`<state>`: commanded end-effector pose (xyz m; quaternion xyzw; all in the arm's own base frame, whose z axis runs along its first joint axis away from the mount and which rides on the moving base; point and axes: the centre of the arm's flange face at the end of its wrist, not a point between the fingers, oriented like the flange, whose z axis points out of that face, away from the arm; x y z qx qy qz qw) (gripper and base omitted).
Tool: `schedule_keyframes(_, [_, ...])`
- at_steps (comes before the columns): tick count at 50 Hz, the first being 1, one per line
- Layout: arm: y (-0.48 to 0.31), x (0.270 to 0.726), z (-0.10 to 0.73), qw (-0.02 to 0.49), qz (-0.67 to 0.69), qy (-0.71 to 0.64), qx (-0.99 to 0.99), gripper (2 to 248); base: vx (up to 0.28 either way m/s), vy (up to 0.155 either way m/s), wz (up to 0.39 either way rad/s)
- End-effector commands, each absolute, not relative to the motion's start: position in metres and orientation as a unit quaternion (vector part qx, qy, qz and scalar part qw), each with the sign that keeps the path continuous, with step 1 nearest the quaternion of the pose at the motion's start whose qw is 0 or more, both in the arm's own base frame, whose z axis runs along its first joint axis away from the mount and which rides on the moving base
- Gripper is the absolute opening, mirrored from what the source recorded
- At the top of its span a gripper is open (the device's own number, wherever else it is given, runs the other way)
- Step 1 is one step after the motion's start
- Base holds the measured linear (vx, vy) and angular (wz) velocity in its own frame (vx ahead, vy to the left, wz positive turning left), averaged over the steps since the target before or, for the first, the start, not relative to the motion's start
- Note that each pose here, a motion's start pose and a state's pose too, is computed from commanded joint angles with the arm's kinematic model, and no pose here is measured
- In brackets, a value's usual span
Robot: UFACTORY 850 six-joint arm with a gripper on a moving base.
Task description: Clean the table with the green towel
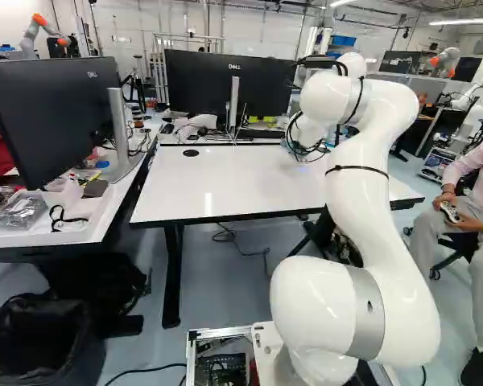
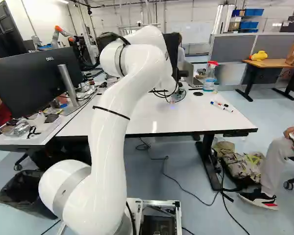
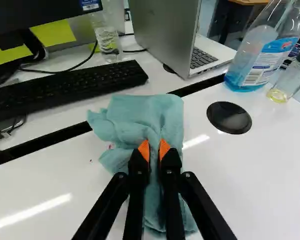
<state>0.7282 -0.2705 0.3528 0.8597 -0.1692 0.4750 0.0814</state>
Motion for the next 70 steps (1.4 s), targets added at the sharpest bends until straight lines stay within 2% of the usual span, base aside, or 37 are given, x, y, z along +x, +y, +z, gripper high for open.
schedule_keyframes(29, [-0.238, 0.755, 0.349, 0.071, 0.485, -0.147, 0.859, 42, 0.000, 0.000, 0.000])
schedule_keyframes(70, [-0.171, 0.743, 0.356, 0.050, 0.472, -0.113, 0.873, 42, 0.000, 0.000, 0.000])
